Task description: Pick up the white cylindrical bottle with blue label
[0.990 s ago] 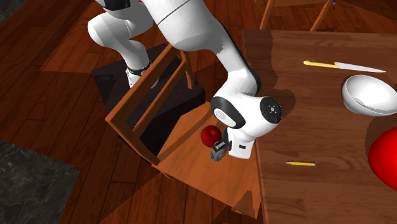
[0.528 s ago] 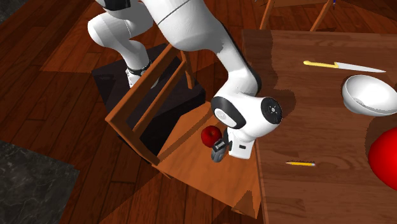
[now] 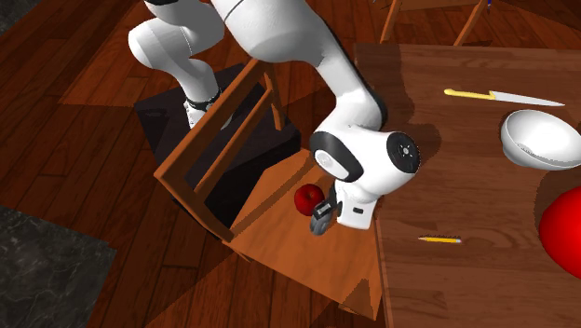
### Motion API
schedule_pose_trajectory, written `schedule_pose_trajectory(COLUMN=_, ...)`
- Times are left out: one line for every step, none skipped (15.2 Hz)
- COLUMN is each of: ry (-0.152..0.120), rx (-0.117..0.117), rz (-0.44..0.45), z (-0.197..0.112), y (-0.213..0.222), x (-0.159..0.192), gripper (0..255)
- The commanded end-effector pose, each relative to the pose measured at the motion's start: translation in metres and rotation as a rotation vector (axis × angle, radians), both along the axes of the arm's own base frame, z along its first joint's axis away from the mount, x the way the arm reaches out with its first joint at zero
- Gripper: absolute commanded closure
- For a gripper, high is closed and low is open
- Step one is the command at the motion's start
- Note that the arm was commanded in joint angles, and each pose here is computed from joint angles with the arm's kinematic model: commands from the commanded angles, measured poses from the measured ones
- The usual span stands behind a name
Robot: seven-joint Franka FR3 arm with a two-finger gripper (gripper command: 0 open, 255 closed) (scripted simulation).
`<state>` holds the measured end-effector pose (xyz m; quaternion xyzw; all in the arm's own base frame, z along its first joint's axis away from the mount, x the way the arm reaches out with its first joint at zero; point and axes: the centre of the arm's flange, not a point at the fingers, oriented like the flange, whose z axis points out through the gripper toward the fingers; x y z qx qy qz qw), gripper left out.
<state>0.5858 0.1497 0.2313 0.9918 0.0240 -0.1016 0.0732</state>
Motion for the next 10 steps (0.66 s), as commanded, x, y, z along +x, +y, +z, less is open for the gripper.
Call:
schedule_pose_trajectory(ry=0.0, rx=0.0, rz=0.0, z=0.011, y=0.0, x=0.0, gripper=255)
schedule_pose_trajectory(ry=0.0, rx=0.0, rz=0.0, z=0.016, y=0.0, x=0.0, gripper=255)
schedule_pose_trajectory(ry=0.0, rx=0.0, rz=0.0, z=0.021, y=0.0, x=0.0, gripper=255)
schedule_pose_trajectory(ry=0.0, rx=0.0, rz=0.0, z=0.026, y=0.0, x=0.0, gripper=255)
schedule_pose_trajectory(ry=0.0, rx=0.0, rz=0.0, z=0.032, y=0.0, x=0.0, gripper=255)
schedule_pose_trajectory(ry=0.0, rx=0.0, rz=0.0, z=0.037, y=0.0, x=0.0, gripper=255)
schedule_pose_trajectory(ry=0.0, rx=0.0, rz=0.0, z=0.042, y=0.0, x=0.0, gripper=255)
schedule_pose_trajectory(ry=0.0, rx=0.0, rz=0.0, z=0.047, y=0.0, x=0.0, gripper=255)
schedule_pose_trajectory(ry=0.0, rx=0.0, rz=0.0, z=0.048, y=0.0, x=0.0, gripper=255)
schedule_pose_trajectory(ry=0.0, rx=0.0, rz=0.0, z=0.048, y=0.0, x=0.0, gripper=255)
